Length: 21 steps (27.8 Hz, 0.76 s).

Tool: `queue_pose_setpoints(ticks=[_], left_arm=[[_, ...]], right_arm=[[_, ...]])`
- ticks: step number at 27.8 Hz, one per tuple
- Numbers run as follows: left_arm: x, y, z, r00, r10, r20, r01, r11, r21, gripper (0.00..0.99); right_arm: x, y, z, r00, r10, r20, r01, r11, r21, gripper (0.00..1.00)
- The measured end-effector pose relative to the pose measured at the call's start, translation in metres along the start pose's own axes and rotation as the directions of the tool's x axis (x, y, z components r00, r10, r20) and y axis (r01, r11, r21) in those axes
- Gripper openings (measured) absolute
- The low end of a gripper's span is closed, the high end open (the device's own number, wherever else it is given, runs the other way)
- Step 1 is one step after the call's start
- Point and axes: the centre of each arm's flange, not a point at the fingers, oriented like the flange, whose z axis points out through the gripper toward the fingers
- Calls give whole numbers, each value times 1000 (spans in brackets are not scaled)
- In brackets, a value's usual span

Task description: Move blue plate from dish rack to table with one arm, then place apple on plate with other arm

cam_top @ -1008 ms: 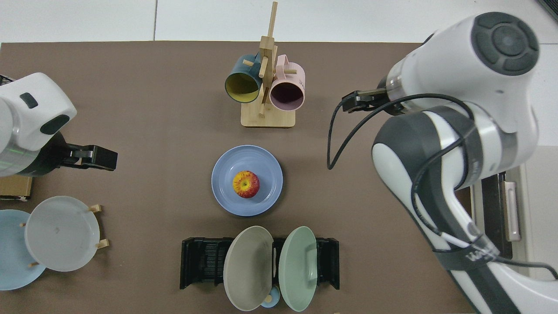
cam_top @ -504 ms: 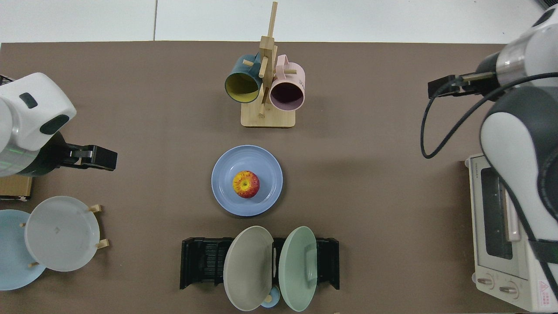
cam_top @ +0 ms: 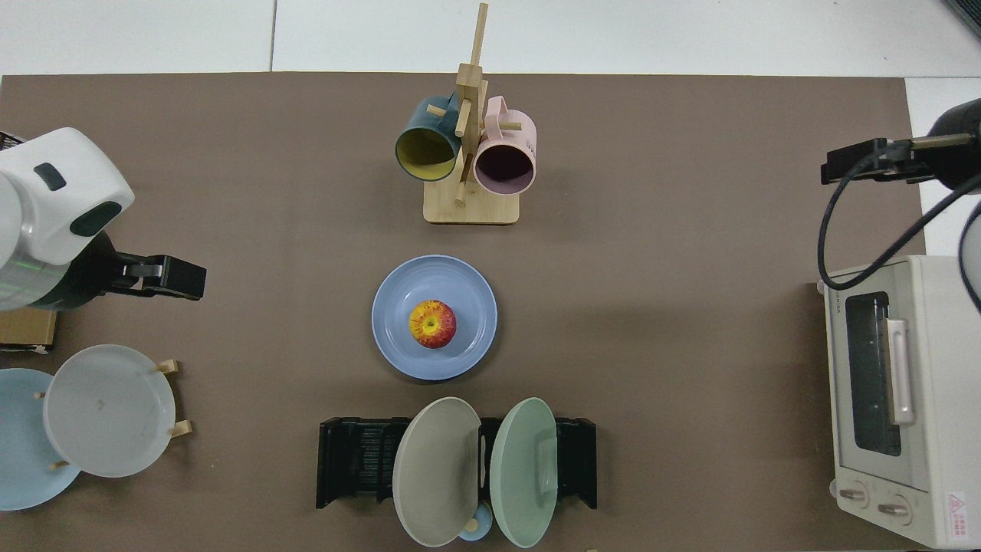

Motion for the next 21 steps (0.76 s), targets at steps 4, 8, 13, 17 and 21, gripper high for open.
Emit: queue_pose_setpoints(ticks=[4,8,13,17,21], left_arm=[[0,0,0,1000,0,0,0,1000,0,991],[0,0,0,1000,0,0,0,1000,0,991],[0,0,0,1000,0,0,0,1000,0,991],[0,0,0,1000,0,0,0,1000,0,991],[0,0,0,1000,0,0,0,1000,0,991]], right_arm=[[-11,5,7,999,-31,22,31,1000,7,1000],[-23,9,14,999,-33,33,33,999,14,1000],[-32,4,14,999,-32,36,31,999,19,1000],[-34,-2,14,999,-34,38,33,999,21,1000],[-34,-4,16,998,-37,41,36,999,22,1000]])
